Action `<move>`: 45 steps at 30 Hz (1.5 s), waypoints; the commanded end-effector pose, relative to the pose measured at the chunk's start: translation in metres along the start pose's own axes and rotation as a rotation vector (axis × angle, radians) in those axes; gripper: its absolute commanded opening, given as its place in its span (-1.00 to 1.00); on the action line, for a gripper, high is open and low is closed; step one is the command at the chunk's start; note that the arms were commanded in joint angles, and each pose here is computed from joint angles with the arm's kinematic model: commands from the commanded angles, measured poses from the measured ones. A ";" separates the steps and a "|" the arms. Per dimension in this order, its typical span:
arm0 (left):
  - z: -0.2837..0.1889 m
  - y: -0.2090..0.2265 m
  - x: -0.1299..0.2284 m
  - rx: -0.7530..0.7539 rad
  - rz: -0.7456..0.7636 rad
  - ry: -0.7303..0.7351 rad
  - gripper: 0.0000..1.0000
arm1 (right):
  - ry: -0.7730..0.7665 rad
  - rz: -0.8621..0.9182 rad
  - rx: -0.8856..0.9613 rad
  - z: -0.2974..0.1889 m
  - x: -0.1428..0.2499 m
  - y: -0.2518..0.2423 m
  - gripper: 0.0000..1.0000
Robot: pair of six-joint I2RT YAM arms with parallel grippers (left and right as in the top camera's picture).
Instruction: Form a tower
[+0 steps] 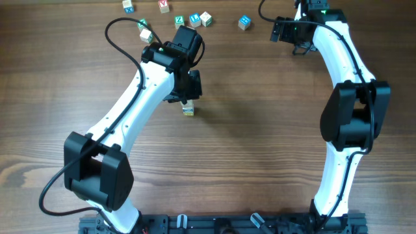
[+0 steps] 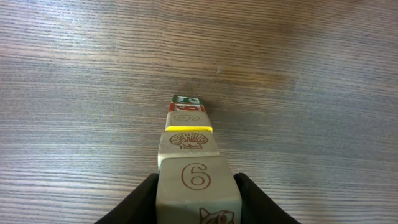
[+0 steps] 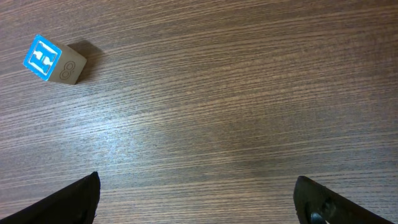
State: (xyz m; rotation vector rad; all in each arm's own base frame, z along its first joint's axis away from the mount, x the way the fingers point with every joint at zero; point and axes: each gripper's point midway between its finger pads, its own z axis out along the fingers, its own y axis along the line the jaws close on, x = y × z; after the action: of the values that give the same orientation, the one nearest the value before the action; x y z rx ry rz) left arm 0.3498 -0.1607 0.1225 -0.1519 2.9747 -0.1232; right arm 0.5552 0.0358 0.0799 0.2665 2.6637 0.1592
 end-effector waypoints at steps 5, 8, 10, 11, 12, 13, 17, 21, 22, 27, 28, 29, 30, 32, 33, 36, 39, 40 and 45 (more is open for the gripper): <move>0.003 0.000 0.006 -0.007 0.021 0.022 -0.34 | -0.029 0.001 -0.011 -0.012 -0.008 0.004 1.00; 0.003 0.000 0.006 -0.006 0.021 0.022 -0.28 | -0.029 0.001 -0.011 -0.012 -0.008 0.004 0.99; 0.003 0.000 0.006 -0.007 0.021 0.022 -0.11 | -0.029 0.001 -0.011 -0.012 -0.008 0.004 1.00; 0.003 0.000 0.006 -0.007 0.021 0.022 0.02 | -0.029 0.001 -0.011 -0.012 -0.008 0.004 0.99; 0.003 0.000 0.006 -0.007 0.021 0.022 0.10 | -0.029 0.001 -0.011 -0.012 -0.008 0.004 1.00; 0.003 0.000 0.006 -0.006 0.021 0.022 0.16 | -0.030 0.001 -0.011 -0.012 -0.008 0.004 0.99; -0.005 -0.001 0.000 0.007 0.019 -0.004 0.75 | -0.029 0.001 -0.011 -0.012 -0.008 0.004 0.99; -0.039 -0.003 -0.021 0.056 -0.005 -0.101 0.96 | -0.029 0.001 -0.011 -0.012 -0.008 0.004 1.00; -0.052 -0.001 -0.030 0.072 -0.019 -0.143 1.00 | -0.029 0.001 -0.011 -0.012 -0.008 0.004 0.99; -0.105 0.029 -0.057 0.123 -0.112 -0.300 1.00 | -0.029 0.001 -0.011 -0.012 -0.008 0.004 1.00; -0.109 0.035 -0.058 0.121 -0.125 -0.309 1.00 | -0.029 0.001 -0.011 -0.012 -0.008 0.004 0.99; -0.111 0.043 -0.061 0.118 -0.144 -0.317 1.00 | -0.029 0.001 -0.011 -0.012 -0.008 0.004 0.99; -0.110 0.047 -0.060 0.111 -0.152 -0.310 0.99 | -0.029 0.001 -0.011 -0.012 -0.008 0.004 0.99; -0.104 0.056 -0.047 0.078 -0.165 -0.249 1.00 | -0.029 0.000 -0.011 -0.012 -0.008 0.004 1.00; -0.102 0.059 -0.044 0.069 -0.169 -0.232 1.00 | -0.030 0.000 -0.011 -0.012 -0.008 0.004 1.00; -0.102 0.058 -0.043 0.072 -0.168 -0.225 1.00 | -0.030 0.000 -0.011 -0.012 -0.008 0.004 1.00; -0.096 0.046 -0.040 0.123 -0.156 -0.189 1.00 | -0.030 0.001 -0.011 -0.012 -0.008 0.004 0.99; -0.093 0.043 -0.037 0.124 -0.149 -0.171 0.99 | -0.030 0.001 -0.011 -0.012 -0.008 0.004 0.99; -0.046 0.020 -0.020 0.071 -0.075 -0.052 1.00 | -0.030 0.000 -0.011 -0.012 -0.008 0.004 1.00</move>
State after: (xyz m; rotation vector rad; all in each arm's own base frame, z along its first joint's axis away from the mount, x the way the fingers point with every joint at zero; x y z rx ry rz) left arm 0.3666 -0.1137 0.2063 -0.3274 2.7956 -0.2580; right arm 0.5552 0.0358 0.0799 0.2665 2.6637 0.1592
